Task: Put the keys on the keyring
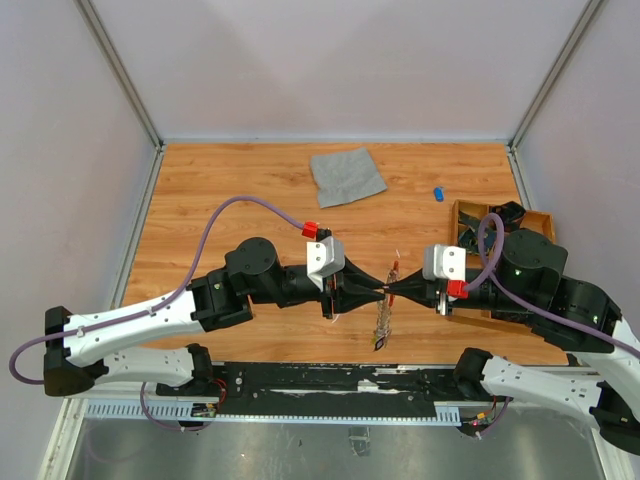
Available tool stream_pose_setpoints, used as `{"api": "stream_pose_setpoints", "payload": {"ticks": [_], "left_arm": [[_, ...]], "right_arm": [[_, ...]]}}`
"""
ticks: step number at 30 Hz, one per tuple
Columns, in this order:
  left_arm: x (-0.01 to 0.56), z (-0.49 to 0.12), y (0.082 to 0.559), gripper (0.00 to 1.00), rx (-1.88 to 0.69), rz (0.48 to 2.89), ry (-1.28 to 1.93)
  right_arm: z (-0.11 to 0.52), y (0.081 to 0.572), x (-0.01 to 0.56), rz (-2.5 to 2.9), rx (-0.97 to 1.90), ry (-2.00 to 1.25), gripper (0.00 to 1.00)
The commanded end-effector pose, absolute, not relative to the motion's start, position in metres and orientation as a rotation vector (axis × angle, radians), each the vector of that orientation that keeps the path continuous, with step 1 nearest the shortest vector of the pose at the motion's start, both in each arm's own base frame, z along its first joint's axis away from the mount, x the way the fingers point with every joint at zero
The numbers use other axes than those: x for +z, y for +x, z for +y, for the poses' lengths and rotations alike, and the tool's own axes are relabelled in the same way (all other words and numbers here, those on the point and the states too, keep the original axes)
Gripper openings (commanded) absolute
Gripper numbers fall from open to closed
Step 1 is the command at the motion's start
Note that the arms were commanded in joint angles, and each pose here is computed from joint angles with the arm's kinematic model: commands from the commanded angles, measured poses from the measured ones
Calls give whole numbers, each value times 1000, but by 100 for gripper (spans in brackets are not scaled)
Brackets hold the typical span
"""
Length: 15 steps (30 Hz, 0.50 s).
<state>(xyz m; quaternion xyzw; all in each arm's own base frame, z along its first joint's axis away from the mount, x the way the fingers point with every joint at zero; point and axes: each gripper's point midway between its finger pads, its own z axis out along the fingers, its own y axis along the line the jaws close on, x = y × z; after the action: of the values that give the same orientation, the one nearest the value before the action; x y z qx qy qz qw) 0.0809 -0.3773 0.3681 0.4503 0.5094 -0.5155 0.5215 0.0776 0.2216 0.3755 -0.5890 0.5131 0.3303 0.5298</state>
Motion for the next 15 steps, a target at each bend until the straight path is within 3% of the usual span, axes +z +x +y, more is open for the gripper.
{"api": "stream_pose_setpoints", "payload": {"ticks": [1,8,15], "left_arm": [[398,-376,77,25,-1259,1132,1039],[400,-372,80,22,-1248,1130,1011],[400,-374,80,4,-1250,1130,1016]], "right_arm": [[228,78,381,1198,816,-1388,1],[228,77,381,1196,822,-1392,1],[229,76,381,1197,831,-1394,1]]}}
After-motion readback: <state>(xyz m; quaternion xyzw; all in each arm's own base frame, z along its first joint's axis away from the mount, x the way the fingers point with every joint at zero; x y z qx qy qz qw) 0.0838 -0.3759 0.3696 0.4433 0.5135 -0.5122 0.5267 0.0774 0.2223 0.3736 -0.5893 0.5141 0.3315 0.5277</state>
